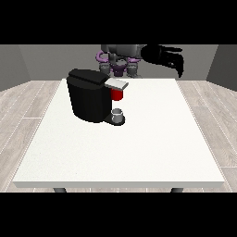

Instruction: Insert the coffee pod into the coffee machine and close the lid

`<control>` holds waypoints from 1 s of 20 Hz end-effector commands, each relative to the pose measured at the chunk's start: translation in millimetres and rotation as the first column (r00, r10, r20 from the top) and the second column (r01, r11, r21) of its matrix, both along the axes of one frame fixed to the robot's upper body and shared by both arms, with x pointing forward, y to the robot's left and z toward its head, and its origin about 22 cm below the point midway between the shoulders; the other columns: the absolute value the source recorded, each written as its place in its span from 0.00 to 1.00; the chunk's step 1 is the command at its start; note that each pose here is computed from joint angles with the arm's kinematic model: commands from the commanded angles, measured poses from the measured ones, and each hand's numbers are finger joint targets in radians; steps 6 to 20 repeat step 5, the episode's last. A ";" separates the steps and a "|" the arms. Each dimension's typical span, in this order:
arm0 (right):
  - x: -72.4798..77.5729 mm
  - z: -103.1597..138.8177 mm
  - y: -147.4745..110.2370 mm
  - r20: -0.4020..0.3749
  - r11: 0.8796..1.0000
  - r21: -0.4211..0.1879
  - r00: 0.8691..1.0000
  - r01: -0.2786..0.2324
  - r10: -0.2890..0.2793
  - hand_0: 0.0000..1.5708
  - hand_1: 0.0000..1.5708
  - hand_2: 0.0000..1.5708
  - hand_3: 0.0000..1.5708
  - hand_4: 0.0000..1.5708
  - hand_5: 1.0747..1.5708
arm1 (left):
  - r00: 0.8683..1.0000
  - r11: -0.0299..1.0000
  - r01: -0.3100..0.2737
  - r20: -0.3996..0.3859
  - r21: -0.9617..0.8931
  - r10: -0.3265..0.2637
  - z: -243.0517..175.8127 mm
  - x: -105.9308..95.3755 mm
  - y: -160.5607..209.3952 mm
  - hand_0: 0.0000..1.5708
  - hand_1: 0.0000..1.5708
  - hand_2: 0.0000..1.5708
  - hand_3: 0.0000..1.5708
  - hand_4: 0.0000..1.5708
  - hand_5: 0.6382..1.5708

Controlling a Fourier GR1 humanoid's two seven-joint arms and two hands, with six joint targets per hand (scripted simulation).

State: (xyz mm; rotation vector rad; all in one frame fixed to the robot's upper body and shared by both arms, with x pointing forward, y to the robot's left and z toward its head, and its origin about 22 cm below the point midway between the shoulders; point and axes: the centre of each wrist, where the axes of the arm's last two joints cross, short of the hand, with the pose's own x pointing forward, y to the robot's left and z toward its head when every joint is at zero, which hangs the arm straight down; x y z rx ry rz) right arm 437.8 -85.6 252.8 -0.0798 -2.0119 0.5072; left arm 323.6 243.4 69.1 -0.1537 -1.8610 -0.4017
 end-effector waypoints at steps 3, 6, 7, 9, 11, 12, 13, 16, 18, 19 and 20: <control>-16.4 -68.6 22.0 -0.045 0.992 0.050 0.992 -0.114 0.116 0.00 0.00 0.00 0.00 0.12 1.00 | 0.992 0.999 -0.051 -0.114 -0.015 0.049 -29.1 -11.0 3.4 0.00 0.00 0.00 0.00 0.17 1.00; -24.0 -89.2 19.7 -0.104 0.983 0.062 0.978 -0.174 0.180 0.00 0.00 0.00 0.00 0.17 1.00 | 0.984 0.996 -0.090 -0.158 -0.007 0.088 -48.2 -17.6 20.9 0.00 0.00 0.00 0.00 0.17 1.00; -24.0 -89.2 19.7 -0.104 0.983 0.062 0.978 -0.174 0.180 0.00 0.00 0.00 0.00 0.17 1.00 | 0.984 0.996 -0.090 -0.158 -0.007 0.088 -48.2 -17.6 20.9 0.00 0.00 0.00 0.00 0.17 1.00; -24.0 -89.2 19.7 -0.104 0.983 0.062 0.978 -0.174 0.180 0.00 0.00 0.00 0.00 0.17 1.00 | 0.984 0.996 -0.090 -0.158 -0.007 0.088 -48.2 -17.6 20.9 0.00 0.00 0.00 0.00 0.17 1.00; -24.0 -89.2 19.7 -0.104 0.983 0.062 0.978 -0.174 0.180 0.00 0.00 0.00 0.00 0.17 1.00 | 0.984 0.996 -0.090 -0.158 -0.007 0.088 -48.2 -17.6 20.9 0.00 0.00 0.00 0.00 0.17 1.00; -24.0 -89.2 19.7 -0.104 0.983 0.062 0.978 -0.174 0.180 0.00 0.00 0.00 0.00 0.17 1.00 | 0.984 0.996 -0.090 -0.158 -0.007 0.088 -48.2 -17.6 20.9 0.00 0.00 0.00 0.00 0.17 1.00; -24.0 -89.2 19.7 -0.104 0.983 0.062 0.978 -0.174 0.180 0.00 0.00 0.00 0.00 0.17 1.00 | 0.984 0.996 -0.090 -0.158 -0.007 0.088 -48.2 -17.6 20.9 0.00 0.00 0.00 0.00 0.17 1.00; -24.0 -89.2 19.7 -0.104 0.983 0.062 0.978 -0.174 0.180 0.00 0.00 0.00 0.00 0.17 1.00 | 0.984 0.996 -0.090 -0.158 -0.007 0.088 -48.2 -17.6 20.9 0.00 0.00 0.00 0.00 0.17 1.00; -24.0 -89.2 19.7 -0.104 0.983 0.062 0.978 -0.174 0.180 0.00 0.00 0.00 0.00 0.17 1.00 | 0.984 0.996 -0.090 -0.158 -0.007 0.088 -48.2 -17.6 20.9 0.00 0.00 0.00 0.00 0.17 1.00; -24.0 -89.2 19.7 -0.104 0.983 0.062 0.978 -0.174 0.180 0.00 0.00 0.00 0.00 0.17 1.00 | 0.984 0.996 -0.090 -0.158 -0.007 0.088 -48.2 -17.6 20.9 0.00 0.00 0.00 0.00 0.17 1.00; -24.0 -89.2 19.7 -0.104 0.983 0.062 0.978 -0.174 0.180 0.00 0.00 0.00 0.00 0.17 1.00 | 0.984 0.996 -0.090 -0.158 -0.007 0.088 -48.2 -17.6 20.9 0.00 0.00 0.00 0.00 0.17 1.00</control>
